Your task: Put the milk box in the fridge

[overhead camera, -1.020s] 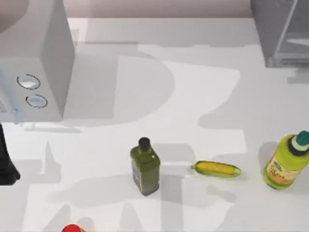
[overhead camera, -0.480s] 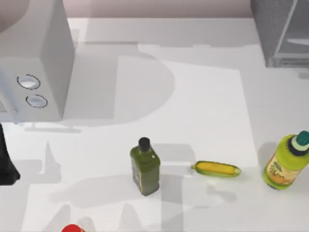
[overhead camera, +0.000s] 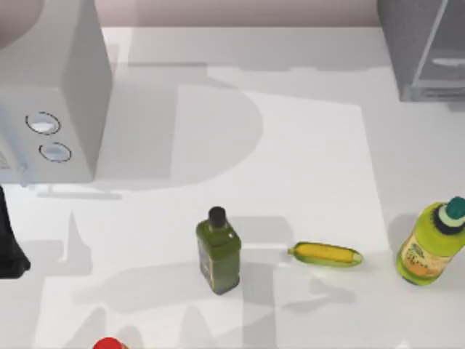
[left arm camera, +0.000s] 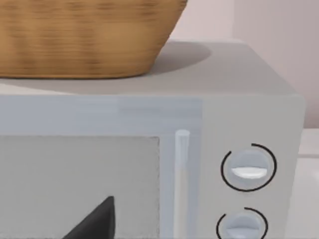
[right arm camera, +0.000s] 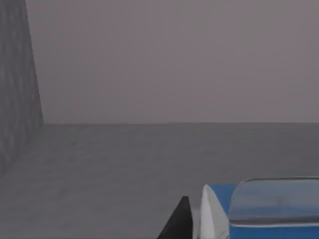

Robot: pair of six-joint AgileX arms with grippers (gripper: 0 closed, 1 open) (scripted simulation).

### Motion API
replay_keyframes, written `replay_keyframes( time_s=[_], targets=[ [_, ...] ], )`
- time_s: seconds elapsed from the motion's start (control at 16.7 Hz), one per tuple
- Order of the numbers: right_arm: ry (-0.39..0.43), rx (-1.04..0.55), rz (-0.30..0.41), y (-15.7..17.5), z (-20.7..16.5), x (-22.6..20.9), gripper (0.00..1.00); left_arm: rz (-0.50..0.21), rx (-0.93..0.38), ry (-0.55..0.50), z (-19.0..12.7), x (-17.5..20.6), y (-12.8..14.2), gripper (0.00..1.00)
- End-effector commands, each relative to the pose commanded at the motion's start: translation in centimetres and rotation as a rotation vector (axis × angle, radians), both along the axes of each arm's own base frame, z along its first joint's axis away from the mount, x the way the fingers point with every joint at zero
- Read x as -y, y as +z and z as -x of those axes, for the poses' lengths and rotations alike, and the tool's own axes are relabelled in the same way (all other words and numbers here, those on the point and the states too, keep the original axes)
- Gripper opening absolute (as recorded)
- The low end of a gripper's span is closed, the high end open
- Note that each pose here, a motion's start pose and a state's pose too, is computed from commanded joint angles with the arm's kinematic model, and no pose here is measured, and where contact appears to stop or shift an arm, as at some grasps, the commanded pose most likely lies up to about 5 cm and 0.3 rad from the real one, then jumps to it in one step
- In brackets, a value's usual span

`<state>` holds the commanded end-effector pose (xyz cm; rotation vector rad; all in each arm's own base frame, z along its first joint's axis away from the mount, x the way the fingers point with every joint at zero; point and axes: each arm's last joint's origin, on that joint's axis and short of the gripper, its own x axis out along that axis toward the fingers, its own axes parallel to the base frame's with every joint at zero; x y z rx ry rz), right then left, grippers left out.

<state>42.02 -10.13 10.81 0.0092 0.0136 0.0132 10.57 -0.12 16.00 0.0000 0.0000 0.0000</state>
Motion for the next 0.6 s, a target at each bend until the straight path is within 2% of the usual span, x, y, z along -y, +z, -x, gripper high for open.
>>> replay_keyframes(
  time_s=[0.42,0.6],
  targets=[
    [-0.002,0.02,0.006,1.6,-7.9,0.3,0.0,0.0,0.0,0.0,0.0,0.0,0.0,1.0],
    [-0.006,0.014,0.005,2.1,-9.9,0.2,0.0,0.0,0.0,0.0,0.0,0.0,0.0,1.0]
  ],
)
